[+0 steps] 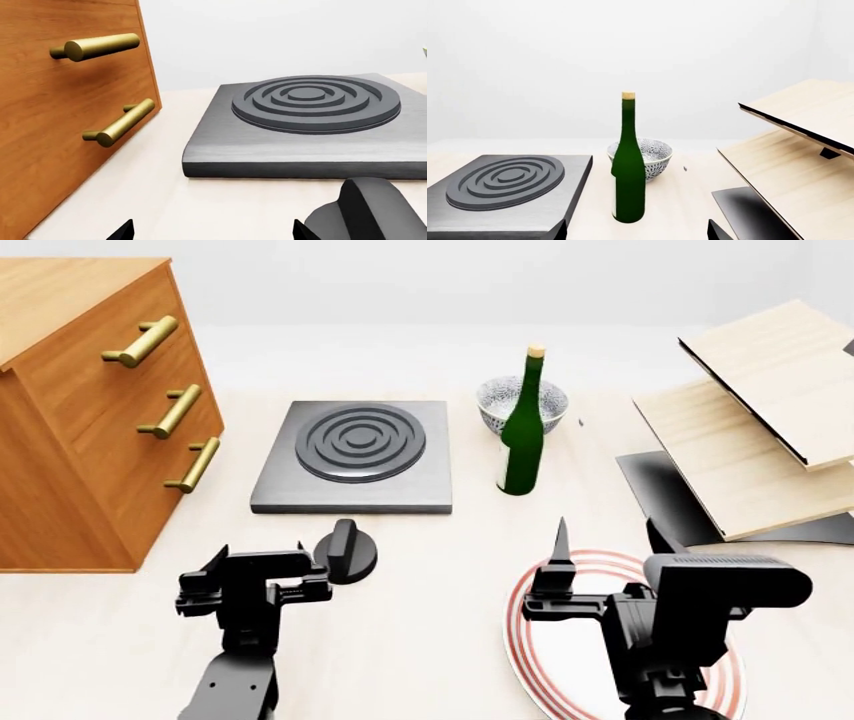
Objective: Turn on the stove.
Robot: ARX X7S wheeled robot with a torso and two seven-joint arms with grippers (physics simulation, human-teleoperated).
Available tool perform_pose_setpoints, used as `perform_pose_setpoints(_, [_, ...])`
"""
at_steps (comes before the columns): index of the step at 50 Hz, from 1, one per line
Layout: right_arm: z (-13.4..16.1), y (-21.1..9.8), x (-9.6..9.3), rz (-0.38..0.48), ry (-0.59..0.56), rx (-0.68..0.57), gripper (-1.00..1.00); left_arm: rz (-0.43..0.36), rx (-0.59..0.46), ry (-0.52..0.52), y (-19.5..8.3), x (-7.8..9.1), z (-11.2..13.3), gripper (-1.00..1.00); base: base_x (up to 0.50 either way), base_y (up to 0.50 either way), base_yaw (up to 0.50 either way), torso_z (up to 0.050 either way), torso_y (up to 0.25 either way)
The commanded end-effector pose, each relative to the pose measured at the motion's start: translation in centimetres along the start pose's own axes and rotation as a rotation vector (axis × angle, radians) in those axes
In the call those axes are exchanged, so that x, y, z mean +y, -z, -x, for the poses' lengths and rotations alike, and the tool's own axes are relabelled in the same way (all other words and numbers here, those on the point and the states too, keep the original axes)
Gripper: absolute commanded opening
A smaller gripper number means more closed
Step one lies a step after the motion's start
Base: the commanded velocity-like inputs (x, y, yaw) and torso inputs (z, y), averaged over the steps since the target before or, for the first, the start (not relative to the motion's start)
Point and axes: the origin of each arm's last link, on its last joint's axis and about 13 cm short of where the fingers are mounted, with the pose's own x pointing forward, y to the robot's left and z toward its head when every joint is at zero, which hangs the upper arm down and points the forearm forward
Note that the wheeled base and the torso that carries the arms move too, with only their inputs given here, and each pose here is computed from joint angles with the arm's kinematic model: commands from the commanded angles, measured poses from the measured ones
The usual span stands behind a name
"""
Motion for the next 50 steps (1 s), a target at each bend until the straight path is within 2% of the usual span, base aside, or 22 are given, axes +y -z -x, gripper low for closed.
perform_pose_setpoints(1, [0.2,0.3,0.1,-0.005,-0.005,0.007,1.0,0.004,0.014,0.035,0.4,-1.7,-0.6,1.0,0.0,0.0,0.0,0.0,0.0])
perform_pose_setpoints(12, [0.2,0.6,-0.1,-0.013,-0.002,0.014,1.0,0.01,0.031,0.097,0.8,-3.6,-0.3,1.0,0.0,0.0,0.0,0.0,0.0])
perform_pose_setpoints(21, [0.1,0.5,-0.1,-0.022,-0.001,0.012,1.0,0.008,0.061,0.197,1.5,-5.5,1.5,1.0,0.0,0.0,0.0,0.0,0.0])
perform_pose_setpoints(26, [0.2,0.4,-0.1,-0.023,0.0,0.006,1.0,0.019,0.026,0.271,-0.3,-5.7,3.2,1.0,0.0,0.0,0.0,0.0,0.0])
perform_pose_setpoints(29, [0.1,0.3,-0.3,-0.023,0.012,0.001,1.0,0.02,0.009,0.309,-2.7,-5.1,4.9,1.0,0.0,0.0,0.0,0.0,0.0])
perform_pose_setpoints(31, [0.1,0.3,-0.4,-0.024,0.015,0.001,1.0,0.06,-0.014,0.326,-4.9,-4.7,5.7,1.0,0.0,0.0,0.0,0.0,0.0])
perform_pose_setpoints(33, [0.1,0.3,-0.3,-0.024,0.017,0.002,1.0,0.089,-0.059,0.33,-7.8,-3.6,7.2,1.0,0.0,0.0,0.0,0.0,0.0])
perform_pose_setpoints(37, [0.1,0.5,-0.2,-0.025,0.011,0.007,1.0,0.129,-0.114,0.295,-10.5,-2.0,9.2,1.0,0.0,0.0,0.0,0.0,0.0])
perform_pose_setpoints(45, [0.1,0.7,0.0,-0.018,0.005,0.013,1.0,0.15,-0.164,0.288,-11.7,-0.6,11.1,1.0,0.0,0.0,0.0,0.0,0.0])
perform_pose_setpoints(50, [0.2,0.7,0.0,-0.018,0.001,0.014,1.0,0.165,-0.153,0.283,-11.7,-0.2,11.6,1.0,0.0,0.0,0.0,0.0,0.0])
